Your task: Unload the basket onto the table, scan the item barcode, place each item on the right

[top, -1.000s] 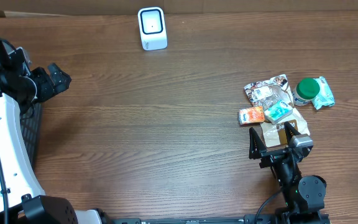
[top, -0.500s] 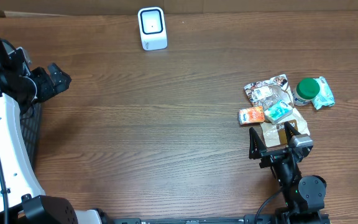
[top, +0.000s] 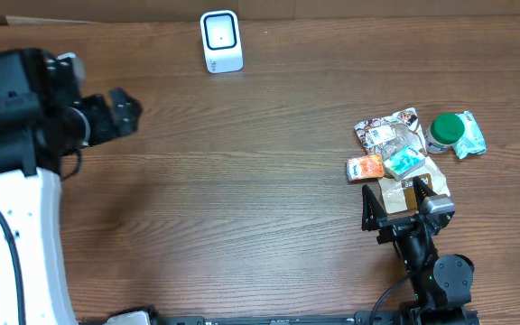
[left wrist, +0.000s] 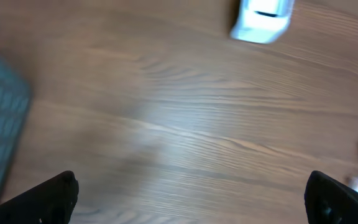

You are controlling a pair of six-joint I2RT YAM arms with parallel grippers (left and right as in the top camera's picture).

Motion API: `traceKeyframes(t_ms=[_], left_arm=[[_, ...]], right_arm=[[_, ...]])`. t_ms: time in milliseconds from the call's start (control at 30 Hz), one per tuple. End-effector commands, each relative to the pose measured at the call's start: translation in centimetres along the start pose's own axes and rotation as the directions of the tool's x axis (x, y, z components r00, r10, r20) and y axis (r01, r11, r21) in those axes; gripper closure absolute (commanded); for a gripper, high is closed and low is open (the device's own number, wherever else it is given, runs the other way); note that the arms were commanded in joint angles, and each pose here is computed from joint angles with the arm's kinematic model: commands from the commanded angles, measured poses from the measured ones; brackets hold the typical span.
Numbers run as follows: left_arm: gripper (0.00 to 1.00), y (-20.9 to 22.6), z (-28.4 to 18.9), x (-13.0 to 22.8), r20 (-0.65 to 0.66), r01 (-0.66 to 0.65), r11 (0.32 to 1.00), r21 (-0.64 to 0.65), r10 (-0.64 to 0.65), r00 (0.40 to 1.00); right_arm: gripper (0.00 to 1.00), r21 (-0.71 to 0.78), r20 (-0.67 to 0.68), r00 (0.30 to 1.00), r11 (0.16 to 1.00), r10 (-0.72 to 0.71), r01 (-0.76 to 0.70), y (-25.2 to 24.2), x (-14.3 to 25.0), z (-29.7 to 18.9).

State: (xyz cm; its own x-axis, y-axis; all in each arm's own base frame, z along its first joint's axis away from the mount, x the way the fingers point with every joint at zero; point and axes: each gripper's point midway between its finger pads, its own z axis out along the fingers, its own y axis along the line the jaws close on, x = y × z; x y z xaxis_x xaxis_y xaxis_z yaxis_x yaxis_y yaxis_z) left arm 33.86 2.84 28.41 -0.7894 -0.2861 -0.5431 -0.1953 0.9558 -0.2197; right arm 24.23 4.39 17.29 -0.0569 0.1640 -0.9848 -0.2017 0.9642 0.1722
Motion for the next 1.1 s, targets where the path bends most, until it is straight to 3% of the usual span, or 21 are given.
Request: traceKeyframes(t_ms=[0, 233, 400, 700, 1067], left_arm=[[0.01, -4.1, -2.8, 0.4, 0.069, -0.093, 0.992, 0.082, 0.087, 0.994], [0.00, -7.3, -5.3, 1.9, 0.121, -0.197, 0.969, 0.147, 0.180, 0.976], [0.00, -6.9, -5.7, 3.6, 0.122, -0.201, 0.968, 0.150, 0.183, 0.975], [0.00, -6.0, -6.0, 4.3, 0.288, -0.222, 0.966, 0.132, 0.177, 0.941], [0.00, -4.9, -4.4, 6.8, 0.570, -0.344, 0.934, 0.097, 0.231, 0.789]], right_arm=[[0.00, 0.002, 0.006, 1.000, 1.000, 0.003, -0.003, -0.1, 0.1, 0.0], [0.00, 0.002, 0.006, 1.000, 1.000, 0.003, -0.003, -0.1, 0.1, 0.0], [0.00, 0.002, 0.006, 1.000, 1.000, 0.003, -0.003, -0.1, 0.1, 0.0], [0.00, 0.002, 0.006, 1.000, 1.000, 0.003, -0.003, -0.1, 0.1, 0.0], [0.00, 0.002, 0.006, 1.000, 1.000, 0.003, -0.003, -0.1, 0.1, 0.0]])
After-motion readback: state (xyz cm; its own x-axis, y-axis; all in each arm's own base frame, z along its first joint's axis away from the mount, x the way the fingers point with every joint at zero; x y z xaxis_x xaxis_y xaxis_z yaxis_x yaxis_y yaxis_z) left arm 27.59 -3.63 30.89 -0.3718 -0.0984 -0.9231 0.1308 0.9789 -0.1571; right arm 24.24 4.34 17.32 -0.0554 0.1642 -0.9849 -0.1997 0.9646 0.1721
